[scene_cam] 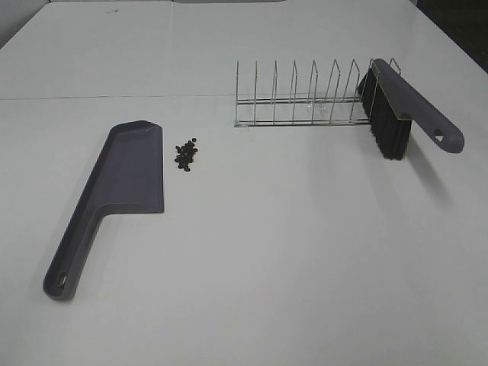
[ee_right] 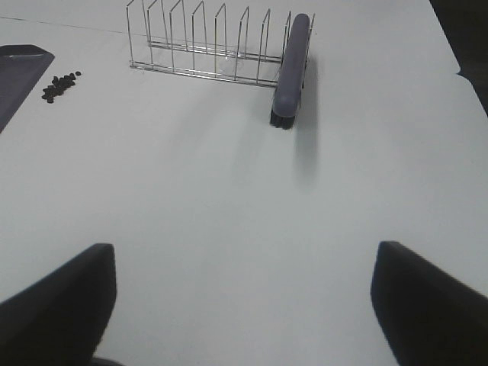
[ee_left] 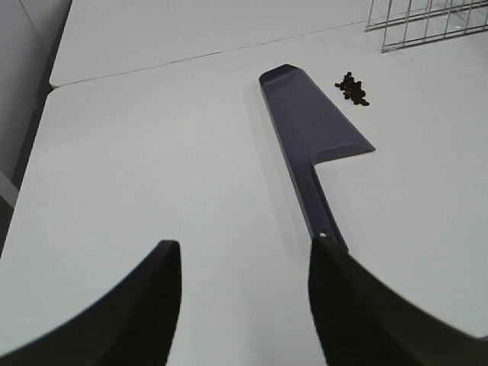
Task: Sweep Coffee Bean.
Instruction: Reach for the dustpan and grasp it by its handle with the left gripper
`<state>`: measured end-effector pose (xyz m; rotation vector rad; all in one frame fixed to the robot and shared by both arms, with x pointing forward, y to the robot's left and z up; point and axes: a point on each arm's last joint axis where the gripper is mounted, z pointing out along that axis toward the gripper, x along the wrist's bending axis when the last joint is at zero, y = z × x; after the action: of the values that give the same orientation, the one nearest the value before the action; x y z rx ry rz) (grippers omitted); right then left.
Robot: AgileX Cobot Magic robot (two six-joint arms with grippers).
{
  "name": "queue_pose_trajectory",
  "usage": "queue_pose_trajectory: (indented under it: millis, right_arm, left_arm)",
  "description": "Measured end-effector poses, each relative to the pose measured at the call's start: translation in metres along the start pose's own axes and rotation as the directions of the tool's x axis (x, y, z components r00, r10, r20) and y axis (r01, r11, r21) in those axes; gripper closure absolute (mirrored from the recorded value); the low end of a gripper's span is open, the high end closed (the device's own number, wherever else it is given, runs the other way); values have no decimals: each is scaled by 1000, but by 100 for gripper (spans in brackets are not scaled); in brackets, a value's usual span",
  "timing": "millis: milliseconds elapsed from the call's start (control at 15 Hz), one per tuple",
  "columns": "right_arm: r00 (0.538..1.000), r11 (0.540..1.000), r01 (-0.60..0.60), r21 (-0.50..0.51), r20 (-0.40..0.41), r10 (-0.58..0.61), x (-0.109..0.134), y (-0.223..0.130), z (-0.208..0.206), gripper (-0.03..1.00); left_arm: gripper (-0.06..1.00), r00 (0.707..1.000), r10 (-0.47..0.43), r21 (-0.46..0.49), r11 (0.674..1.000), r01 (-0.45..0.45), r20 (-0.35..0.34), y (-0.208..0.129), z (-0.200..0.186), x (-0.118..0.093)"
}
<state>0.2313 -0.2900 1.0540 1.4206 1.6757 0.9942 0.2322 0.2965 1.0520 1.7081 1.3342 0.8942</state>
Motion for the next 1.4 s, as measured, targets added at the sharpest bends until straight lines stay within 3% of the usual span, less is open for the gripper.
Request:
queue_pose_trajectory:
  millis: [1400]
  right_arm:
    - [1000, 1000, 0, 0, 0, 0, 0, 0, 0, 20]
  left_arm:
    - [47, 1000, 0, 0, 1000, 0, 0, 0, 0, 0]
